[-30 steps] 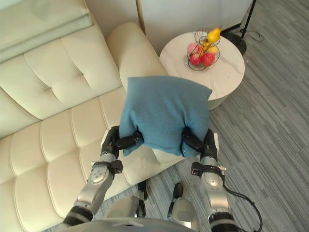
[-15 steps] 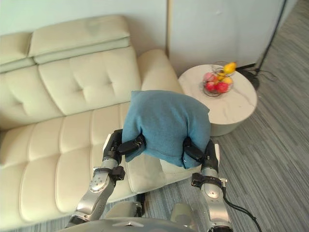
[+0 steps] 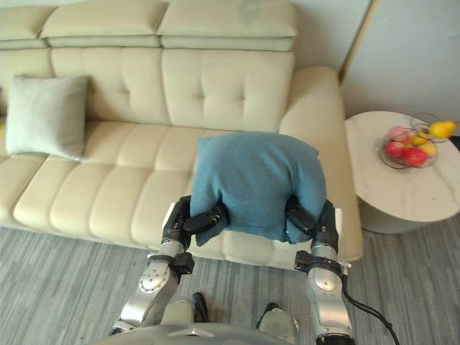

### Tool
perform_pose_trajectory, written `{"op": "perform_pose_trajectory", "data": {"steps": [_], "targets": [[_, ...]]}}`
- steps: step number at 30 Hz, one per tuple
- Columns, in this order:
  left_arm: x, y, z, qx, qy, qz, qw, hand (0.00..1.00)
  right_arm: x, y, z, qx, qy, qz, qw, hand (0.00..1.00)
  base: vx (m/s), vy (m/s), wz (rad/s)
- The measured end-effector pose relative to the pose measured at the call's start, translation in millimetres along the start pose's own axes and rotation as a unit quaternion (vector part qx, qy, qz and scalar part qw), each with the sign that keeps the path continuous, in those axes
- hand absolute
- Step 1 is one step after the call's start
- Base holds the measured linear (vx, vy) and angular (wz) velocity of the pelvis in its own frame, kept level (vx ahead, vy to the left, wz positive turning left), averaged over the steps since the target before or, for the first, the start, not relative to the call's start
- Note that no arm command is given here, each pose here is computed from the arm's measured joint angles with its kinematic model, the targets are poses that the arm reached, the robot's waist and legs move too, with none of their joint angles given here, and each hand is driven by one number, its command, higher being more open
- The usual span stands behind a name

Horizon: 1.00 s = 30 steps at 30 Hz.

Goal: Pick up cushions and gather them together orderly.

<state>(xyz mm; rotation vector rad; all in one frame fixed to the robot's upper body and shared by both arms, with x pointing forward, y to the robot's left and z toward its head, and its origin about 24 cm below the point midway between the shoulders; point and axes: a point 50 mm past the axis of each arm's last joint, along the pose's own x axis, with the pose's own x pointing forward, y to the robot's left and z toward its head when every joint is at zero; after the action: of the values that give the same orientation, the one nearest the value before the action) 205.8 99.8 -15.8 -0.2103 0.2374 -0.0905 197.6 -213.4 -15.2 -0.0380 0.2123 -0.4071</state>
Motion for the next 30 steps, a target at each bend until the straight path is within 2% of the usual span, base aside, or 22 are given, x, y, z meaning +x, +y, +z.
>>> {"op": "perform_pose_trajectory", "data": {"steps": [10,22,30], "targets": [[-9,12,-13,0.014,0.029,0.010,0.999,0.00,-5,7,-19,0.002,0.047,0.007,0.999,0.00,0.06,0.199,0.22],[-13,13,-24,0.012,0.052,0.009,0.999,0.00,-13,1,-28,-0.012,0.065,0.014,0.998,0.00,0.28,-0.037,0.24],[-16,9,-24,0.000,0.048,0.003,0.999,0.00,-12,0,-4,-0.002,0.011,0.009,1.000,0.00,0.29,0.141,-0.51]]}}
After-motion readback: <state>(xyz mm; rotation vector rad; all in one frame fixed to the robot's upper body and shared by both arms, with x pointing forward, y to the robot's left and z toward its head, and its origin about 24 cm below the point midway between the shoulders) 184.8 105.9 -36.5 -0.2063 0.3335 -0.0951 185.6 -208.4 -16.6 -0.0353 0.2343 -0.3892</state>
